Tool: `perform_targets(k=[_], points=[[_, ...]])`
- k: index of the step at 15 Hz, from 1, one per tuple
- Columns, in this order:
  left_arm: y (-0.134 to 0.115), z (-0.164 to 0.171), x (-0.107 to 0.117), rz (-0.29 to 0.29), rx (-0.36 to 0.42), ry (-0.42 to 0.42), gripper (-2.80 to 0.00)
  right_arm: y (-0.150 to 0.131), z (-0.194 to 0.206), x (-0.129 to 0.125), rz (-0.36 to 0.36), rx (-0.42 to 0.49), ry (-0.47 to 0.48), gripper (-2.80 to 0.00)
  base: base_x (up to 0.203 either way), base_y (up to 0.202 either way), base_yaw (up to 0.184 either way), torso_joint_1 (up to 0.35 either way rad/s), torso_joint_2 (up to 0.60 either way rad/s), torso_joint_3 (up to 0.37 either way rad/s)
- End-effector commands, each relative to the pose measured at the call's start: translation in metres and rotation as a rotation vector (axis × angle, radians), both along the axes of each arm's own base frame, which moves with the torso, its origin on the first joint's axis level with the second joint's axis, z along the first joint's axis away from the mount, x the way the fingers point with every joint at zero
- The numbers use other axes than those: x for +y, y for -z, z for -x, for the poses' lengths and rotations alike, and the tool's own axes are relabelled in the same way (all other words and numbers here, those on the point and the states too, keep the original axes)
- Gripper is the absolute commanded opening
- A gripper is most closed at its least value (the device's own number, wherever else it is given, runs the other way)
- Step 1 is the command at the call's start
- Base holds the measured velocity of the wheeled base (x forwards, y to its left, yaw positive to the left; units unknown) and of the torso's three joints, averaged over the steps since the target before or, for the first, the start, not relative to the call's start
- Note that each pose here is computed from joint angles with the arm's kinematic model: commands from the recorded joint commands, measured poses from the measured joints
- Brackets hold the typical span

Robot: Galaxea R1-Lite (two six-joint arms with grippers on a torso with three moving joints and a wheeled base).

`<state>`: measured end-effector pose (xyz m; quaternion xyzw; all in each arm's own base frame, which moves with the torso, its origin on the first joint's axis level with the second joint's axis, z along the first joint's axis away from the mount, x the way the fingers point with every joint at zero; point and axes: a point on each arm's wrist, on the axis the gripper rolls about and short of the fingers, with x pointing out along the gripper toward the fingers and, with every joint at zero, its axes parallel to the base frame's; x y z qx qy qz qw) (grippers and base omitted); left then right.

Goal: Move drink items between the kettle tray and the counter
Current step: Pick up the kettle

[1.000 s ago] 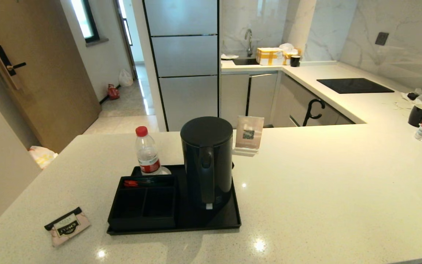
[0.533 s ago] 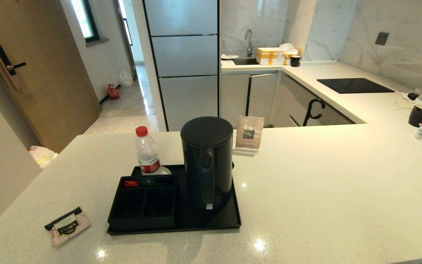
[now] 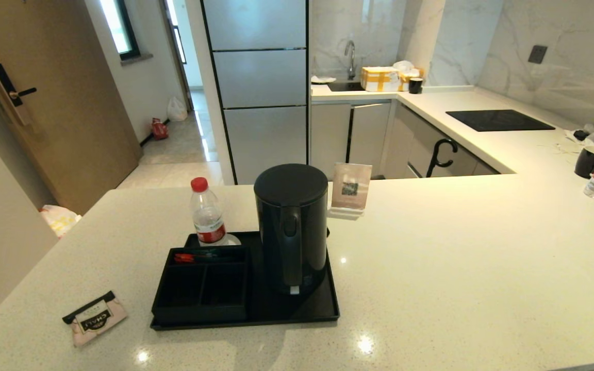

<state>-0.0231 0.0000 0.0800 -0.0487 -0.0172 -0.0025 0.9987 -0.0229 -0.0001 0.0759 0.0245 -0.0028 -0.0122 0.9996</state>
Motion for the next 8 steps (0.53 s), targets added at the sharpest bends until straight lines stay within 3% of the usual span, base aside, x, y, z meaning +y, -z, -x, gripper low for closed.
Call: perform_targets(k=[1,4,5,6,8], points=[[-0.0001,0.0000,0.0000,0.001,-0.001,0.000,-2.80,-0.0001,-0.0001,0.0000,0.000,0.000,0.000,-2.80,0.000,0.000,0.000,0.000,0.00,0.000],[-0.0001,0.0000,0.0000,0.001,-0.001,0.000,-2.80,-0.0001,-0.0001,0.0000,0.000,0.000,0.000,-2.80,0.000,0.000,0.000,0.000,0.00,0.000],[0.0014,-0.0001,0.0000,-0.026,0.011,0.001,-2.80,-0.0001,-0.0001,0.0000,0.000,0.000,0.000,-2.80,0.000,0.000,0.000,0.000,0.00,0.000],[0.0035,-0.0002,-0.0001,-0.107,0.028,0.002,-2.80,-0.0001,-0.0001,0.0000,0.000,0.000,0.000,-2.80,0.000,0.000,0.000,0.000,0.00,0.000],[0.0046,-0.0002,-0.0001,-0.123,0.037,0.004,-2.80,-0.0001,-0.0001,0.0000,0.000,0.000,0.000,-2.80,0.000,0.000,0.000,0.000,0.00,0.000]])
